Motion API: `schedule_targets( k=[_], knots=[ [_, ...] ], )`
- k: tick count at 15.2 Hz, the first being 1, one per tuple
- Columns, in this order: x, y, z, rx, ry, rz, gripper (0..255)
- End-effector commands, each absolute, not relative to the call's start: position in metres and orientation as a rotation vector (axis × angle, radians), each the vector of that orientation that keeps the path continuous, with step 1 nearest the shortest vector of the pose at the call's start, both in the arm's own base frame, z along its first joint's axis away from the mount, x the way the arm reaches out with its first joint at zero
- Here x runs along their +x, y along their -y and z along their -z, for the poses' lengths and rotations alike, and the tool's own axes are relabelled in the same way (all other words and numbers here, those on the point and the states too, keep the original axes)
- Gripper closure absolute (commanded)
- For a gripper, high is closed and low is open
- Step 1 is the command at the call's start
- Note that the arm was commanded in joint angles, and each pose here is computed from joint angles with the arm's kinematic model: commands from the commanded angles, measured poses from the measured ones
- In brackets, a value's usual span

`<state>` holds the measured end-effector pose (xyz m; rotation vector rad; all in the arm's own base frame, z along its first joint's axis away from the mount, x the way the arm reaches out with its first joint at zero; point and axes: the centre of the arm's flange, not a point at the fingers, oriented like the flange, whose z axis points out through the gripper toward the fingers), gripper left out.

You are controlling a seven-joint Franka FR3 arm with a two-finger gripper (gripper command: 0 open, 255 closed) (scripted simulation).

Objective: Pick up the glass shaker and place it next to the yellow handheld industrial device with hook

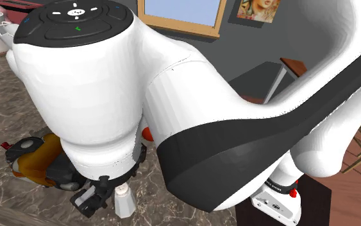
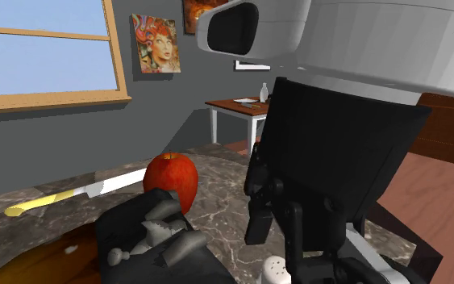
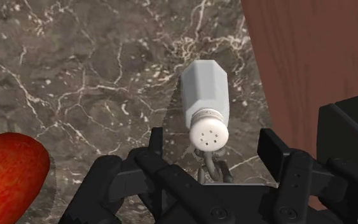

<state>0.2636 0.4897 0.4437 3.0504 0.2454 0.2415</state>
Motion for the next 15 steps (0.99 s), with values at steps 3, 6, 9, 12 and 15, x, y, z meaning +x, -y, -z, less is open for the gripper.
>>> schedule_targets(
  k=[3, 6, 9, 12, 15],
  knots=[
    [0.264, -0.490, -0.444, 3.050, -0.245, -0.242, 0],
    [0.259, -0.491, -0.470, 3.050, -0.245, -0.242, 0],
    [0.256, -0.493, -0.493, 3.050, -0.245, -0.242, 0],
    [0.256, -0.493, -0.493, 3.050, -0.245, -0.241, 0],
    [0.256, -0.493, -0.493, 3.050, -0.245, -0.242, 0]
  ],
)
